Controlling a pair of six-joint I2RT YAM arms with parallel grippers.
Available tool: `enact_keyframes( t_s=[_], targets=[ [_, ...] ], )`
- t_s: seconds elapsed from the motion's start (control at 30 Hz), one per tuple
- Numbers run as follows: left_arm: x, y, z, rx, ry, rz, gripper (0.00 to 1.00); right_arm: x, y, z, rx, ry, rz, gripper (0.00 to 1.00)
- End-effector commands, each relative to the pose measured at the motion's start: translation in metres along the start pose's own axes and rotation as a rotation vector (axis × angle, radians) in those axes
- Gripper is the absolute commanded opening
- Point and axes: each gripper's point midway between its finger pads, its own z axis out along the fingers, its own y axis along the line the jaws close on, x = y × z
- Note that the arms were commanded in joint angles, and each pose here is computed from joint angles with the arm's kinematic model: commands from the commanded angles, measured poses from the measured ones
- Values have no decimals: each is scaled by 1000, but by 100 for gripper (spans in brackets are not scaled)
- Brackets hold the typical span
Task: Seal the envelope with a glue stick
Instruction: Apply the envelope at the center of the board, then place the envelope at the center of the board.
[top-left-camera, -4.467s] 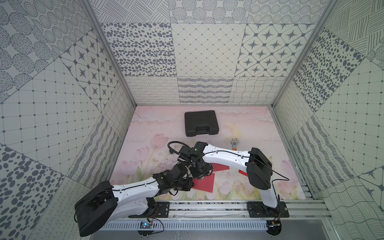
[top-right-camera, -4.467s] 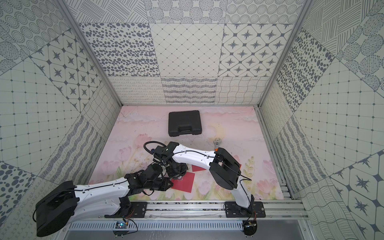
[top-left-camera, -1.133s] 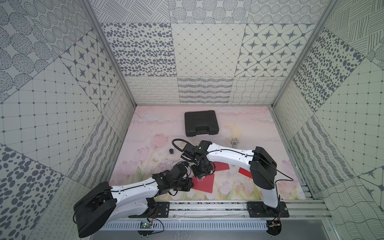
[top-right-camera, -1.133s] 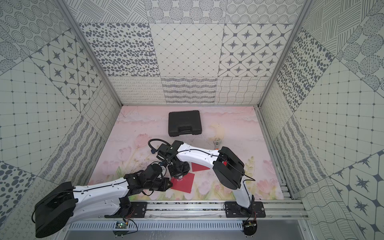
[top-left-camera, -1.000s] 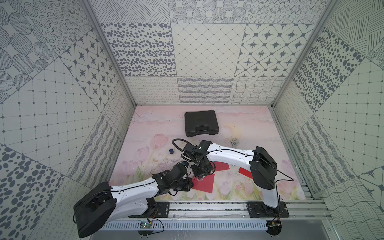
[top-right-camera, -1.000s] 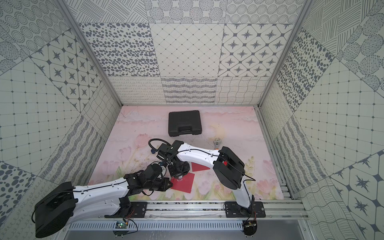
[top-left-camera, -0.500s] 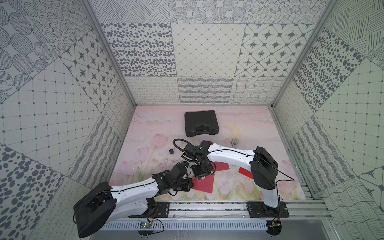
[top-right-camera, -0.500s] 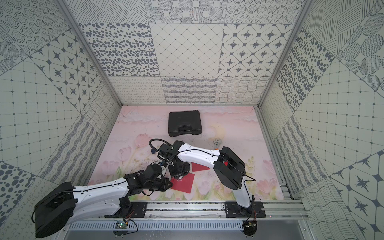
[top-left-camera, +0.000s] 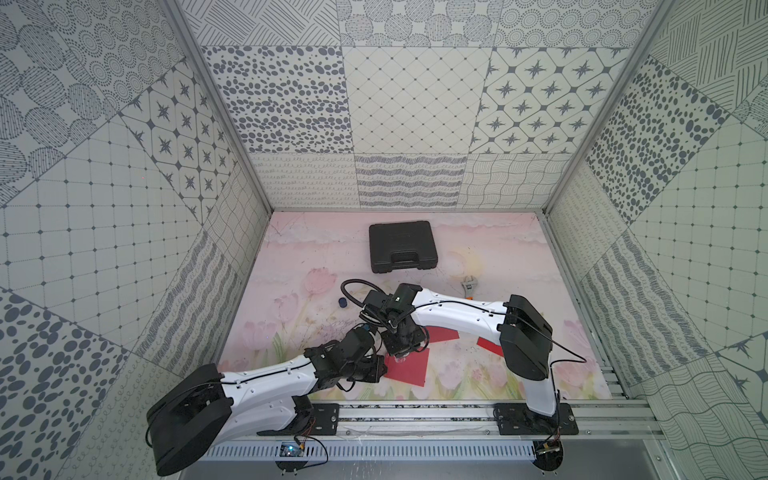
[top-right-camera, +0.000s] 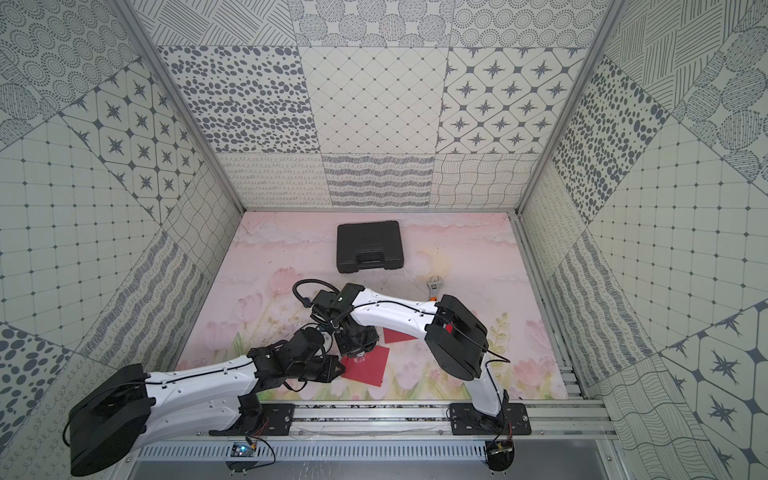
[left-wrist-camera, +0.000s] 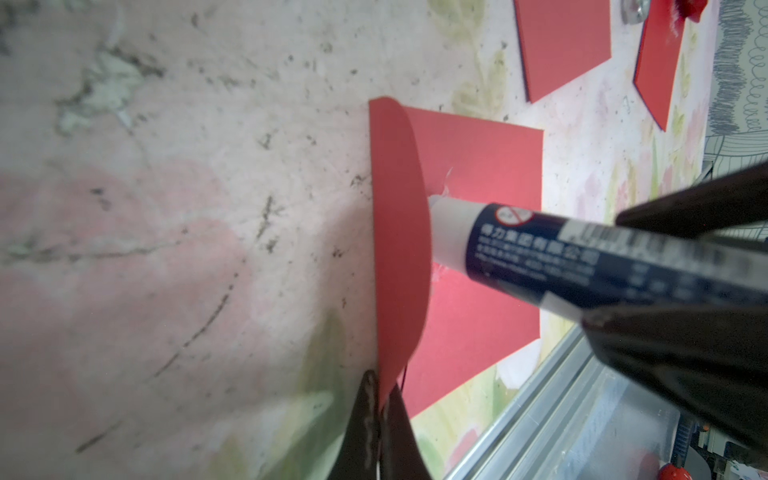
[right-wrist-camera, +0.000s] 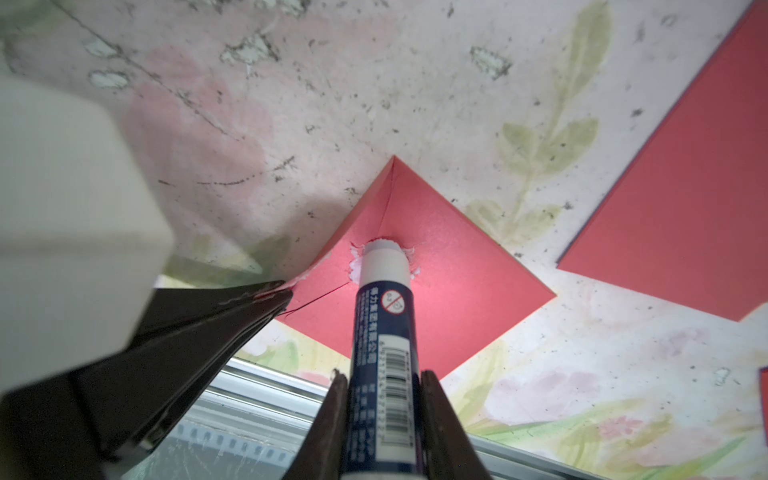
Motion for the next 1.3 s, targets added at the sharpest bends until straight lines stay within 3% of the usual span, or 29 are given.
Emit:
enact_keyframes(
  t_s=[0.0,0.07,0.27,0.33,0.43,0.57,0.8,0.93,1.1,1.13,1.27],
  targets=[
    [13,16,0,-62,44,-4,0,6,24,10,-148,44,3,0],
    [12,15,0,-61,44,-3,0,3,20,11,-129,30,9,0],
    [12,16,0,-64,41,-6,0,-15,-30,5,164,-69,18,0],
    [13,17,0,-70,42,-10,0,-21,-36,-4,196,-115,21,0],
    [12,20,-1,-81,36,-19,0,-27,-22,-20,71,-186,33,0],
    [13,22,-2,-91,30,-27,0,-33,-3,-50,-241,-278,121,0],
    [10,28,-6,-130,7,-51,0,-33,-24,-101,-597,-375,267,0],
    [8,37,-14,-185,-14,-82,0,-31,-46,-123,-693,-434,314,0],
    [4,54,-35,-305,-68,-146,0,-26,-73,-137,-697,-475,339,0],
    [5,57,-39,-326,-69,-151,1,-25,-76,-138,-695,-477,339,0],
    [-3,43,-47,-278,-95,-132,31,-22,-84,-141,-698,-480,334,0]
  ],
)
